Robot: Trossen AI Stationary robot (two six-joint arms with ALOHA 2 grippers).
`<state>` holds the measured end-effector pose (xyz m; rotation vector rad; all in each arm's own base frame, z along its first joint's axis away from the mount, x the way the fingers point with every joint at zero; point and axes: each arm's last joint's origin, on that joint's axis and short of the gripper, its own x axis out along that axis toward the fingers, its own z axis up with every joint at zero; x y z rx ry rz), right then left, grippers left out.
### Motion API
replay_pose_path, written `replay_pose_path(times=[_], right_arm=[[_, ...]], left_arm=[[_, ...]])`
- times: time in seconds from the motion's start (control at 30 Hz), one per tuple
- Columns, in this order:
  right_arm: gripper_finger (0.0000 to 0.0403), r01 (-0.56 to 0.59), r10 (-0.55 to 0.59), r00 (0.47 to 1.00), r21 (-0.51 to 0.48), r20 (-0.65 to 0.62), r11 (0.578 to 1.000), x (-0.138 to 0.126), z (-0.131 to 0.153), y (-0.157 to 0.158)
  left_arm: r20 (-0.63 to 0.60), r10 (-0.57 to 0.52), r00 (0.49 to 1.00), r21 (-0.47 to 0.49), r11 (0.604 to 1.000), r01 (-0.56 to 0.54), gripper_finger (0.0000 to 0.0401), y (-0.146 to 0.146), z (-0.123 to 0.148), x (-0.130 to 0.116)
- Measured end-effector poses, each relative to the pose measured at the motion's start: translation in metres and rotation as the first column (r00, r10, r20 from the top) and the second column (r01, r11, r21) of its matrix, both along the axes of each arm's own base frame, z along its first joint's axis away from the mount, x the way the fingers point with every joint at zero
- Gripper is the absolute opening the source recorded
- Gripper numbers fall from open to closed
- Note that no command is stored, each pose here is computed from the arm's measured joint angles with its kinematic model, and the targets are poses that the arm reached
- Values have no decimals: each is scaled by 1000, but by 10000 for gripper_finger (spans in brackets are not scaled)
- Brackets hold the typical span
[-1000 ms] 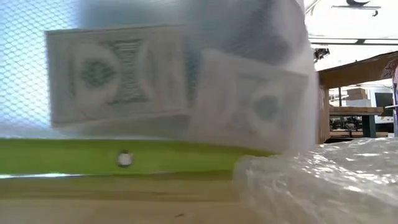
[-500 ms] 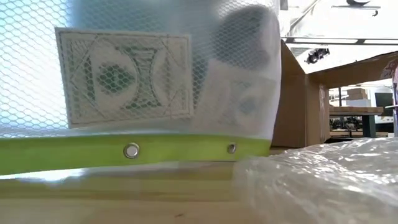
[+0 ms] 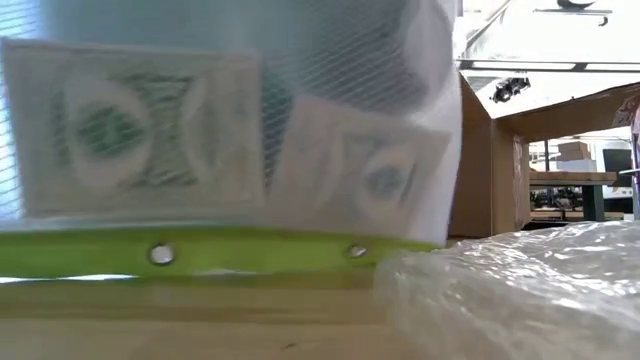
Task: Unpack boxes
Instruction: Close the transparent zipper bag, then break down the cardboard box using the silver cutter until it is fully flat
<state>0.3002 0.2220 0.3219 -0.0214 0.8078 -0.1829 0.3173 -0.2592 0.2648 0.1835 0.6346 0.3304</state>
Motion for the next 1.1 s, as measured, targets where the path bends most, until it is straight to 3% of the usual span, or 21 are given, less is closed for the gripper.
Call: replay_pose_path(times=[0.13, 0.27, 0.57, 0.77, 0.87, 0.97, 1.1], right_arm=[[0, 63, -61, 987, 12, -146, 998, -20, -5, 0], [0, 108, -110, 971, -20, -213, 994, -36, -8, 3], [7, 96, -106, 978, -60, -179, 994, -41, -13, 14], [75, 162, -168, 955, -47, -245, 986, -63, -17, 24], [124, 180, -184, 953, -38, -239, 983, -77, -18, 33], [169, 157, -162, 967, -44, -196, 987, -89, -17, 43], [207, 133, -140, 988, -94, -71, 987, -100, -16, 53]], left_arm=[[-31, 38, 999, 10, 999, -37, 0, -3, -5, -14], [-33, 78, 996, 18, 997, -77, 0, -2, -6, -20], [-80, 199, 977, 26, 980, -197, 0, 17, -10, -21], [-214, 418, 883, 78, 908, -411, 0, 49, -12, -34], [-234, 468, 852, 93, 883, -460, 0, 55, -12, -37], [-236, 481, 844, 30, 872, -489, 0, 55, -13, -32], [-177, 460, 870, -161, 859, -487, 0, 48, -24, -16]])
